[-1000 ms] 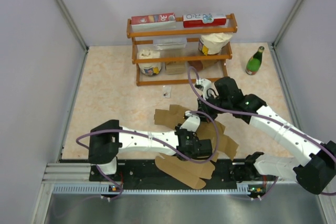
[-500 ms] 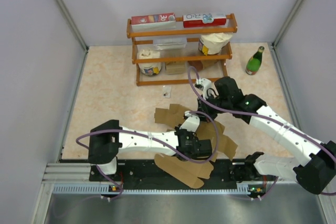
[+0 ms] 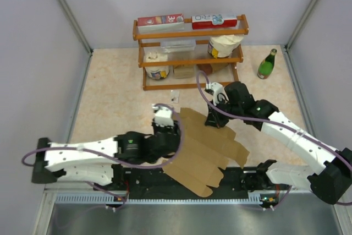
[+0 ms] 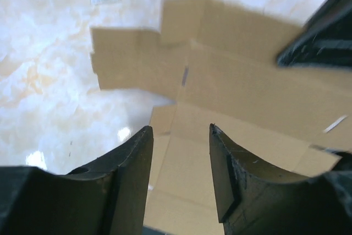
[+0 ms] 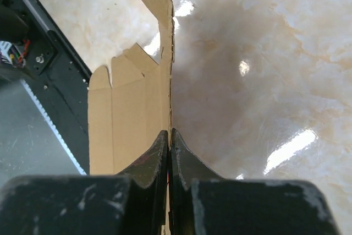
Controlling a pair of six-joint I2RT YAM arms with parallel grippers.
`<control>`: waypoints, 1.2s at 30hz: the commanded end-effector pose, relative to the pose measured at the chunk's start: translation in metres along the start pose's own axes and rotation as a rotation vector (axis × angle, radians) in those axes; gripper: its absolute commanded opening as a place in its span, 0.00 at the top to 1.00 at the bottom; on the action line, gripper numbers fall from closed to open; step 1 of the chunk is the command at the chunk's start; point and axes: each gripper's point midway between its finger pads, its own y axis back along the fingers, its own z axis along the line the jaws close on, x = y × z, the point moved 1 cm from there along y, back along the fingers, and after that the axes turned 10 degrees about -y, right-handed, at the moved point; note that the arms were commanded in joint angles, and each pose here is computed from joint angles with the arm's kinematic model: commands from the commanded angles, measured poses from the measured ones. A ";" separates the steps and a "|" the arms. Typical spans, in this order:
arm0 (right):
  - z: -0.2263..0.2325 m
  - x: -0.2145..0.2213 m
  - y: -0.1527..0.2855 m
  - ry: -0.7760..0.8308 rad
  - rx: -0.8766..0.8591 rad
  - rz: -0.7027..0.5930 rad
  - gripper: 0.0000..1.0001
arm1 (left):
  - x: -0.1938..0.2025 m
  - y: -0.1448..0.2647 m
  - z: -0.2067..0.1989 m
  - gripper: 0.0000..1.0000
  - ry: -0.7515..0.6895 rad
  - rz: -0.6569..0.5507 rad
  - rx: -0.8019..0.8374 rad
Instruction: Fold the paper box
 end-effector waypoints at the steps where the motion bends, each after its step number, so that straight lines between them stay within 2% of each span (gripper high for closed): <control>1: -0.005 -0.013 0.004 0.039 0.049 -0.082 1.00 | -0.047 0.009 0.032 0.49 0.174 -0.242 0.109; 4: -0.006 -0.018 0.009 0.044 0.069 -0.125 1.00 | -0.054 -0.002 0.066 0.48 0.258 -0.268 0.099; 7: -0.007 -0.019 0.011 0.083 0.068 -0.161 1.00 | -0.055 -0.006 0.083 0.49 0.251 -0.266 0.075; 14: -0.017 -0.024 -0.002 0.273 0.100 -0.303 1.00 | -0.056 -0.022 0.090 0.49 0.207 -0.236 0.030; 18: -0.028 -0.025 -0.013 0.346 0.126 -0.312 1.00 | -0.053 -0.032 0.099 0.49 0.232 -0.239 0.013; 22: -0.040 -0.035 -0.013 0.359 0.230 -0.318 1.00 | -0.051 -0.044 0.113 0.49 0.269 -0.245 0.016; 25: -0.051 -0.050 -0.006 0.297 0.326 -0.383 1.00 | -0.052 -0.050 0.122 0.50 0.281 -0.249 0.016; 27: -0.052 -0.053 -0.008 0.292 0.324 -0.417 1.00 | -0.053 -0.054 0.125 0.50 0.284 -0.245 0.017; 30: -0.062 -0.056 -0.006 0.195 0.371 -0.504 1.00 | -0.053 -0.059 0.123 0.51 0.285 -0.234 0.033; 33: -0.063 -0.055 -0.011 0.210 0.370 -0.477 1.00 | -0.051 -0.063 0.122 0.51 0.283 -0.227 0.038; 36: -0.068 -0.051 -0.020 0.308 0.389 -0.382 1.00 | -0.049 -0.067 0.124 0.52 0.280 -0.222 0.034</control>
